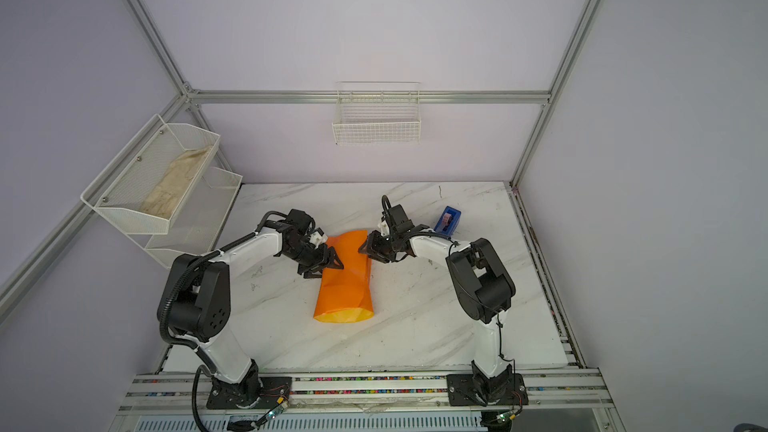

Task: Wrap a gift box in wrapping paper
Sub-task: Move the gift box to the center of the table.

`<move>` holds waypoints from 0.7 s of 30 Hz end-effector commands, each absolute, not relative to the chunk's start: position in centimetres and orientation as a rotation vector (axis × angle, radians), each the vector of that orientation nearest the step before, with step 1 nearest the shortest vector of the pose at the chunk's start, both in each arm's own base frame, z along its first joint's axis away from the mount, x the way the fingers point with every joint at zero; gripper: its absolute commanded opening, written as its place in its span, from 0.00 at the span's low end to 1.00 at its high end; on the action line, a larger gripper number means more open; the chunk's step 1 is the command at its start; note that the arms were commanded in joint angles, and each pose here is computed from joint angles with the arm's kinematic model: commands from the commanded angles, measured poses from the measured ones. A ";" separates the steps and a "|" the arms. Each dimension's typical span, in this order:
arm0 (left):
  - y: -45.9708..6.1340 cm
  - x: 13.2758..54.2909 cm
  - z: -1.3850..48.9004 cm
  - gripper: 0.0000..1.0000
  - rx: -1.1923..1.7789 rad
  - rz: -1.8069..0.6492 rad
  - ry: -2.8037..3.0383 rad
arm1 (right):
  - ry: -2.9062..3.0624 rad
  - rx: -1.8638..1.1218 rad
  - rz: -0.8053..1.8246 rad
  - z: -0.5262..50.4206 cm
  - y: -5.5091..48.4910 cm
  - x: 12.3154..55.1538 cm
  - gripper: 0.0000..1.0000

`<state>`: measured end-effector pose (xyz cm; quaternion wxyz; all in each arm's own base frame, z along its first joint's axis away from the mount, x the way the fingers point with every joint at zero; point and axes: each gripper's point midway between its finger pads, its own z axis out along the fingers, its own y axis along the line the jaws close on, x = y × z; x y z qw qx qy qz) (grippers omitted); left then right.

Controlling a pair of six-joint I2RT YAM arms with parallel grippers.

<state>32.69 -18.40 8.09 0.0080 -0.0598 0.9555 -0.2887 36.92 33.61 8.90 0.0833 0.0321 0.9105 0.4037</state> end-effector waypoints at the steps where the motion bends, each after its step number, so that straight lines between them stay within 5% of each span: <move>1: -19.5 36.0 11.1 0.71 -0.156 -0.901 2.871 | 2.759 0.066 1.129 8.7 31.8 37.0 0.48; 9: -17.4 35.3 13.0 0.75 -0.175 -0.777 2.834 | 2.681 -0.023 1.070 12.1 30.1 37.4 0.58; 21: -16.0 32.6 14.5 0.75 -0.131 -0.717 2.818 | 2.572 -0.119 1.073 16.0 29.5 36.9 0.60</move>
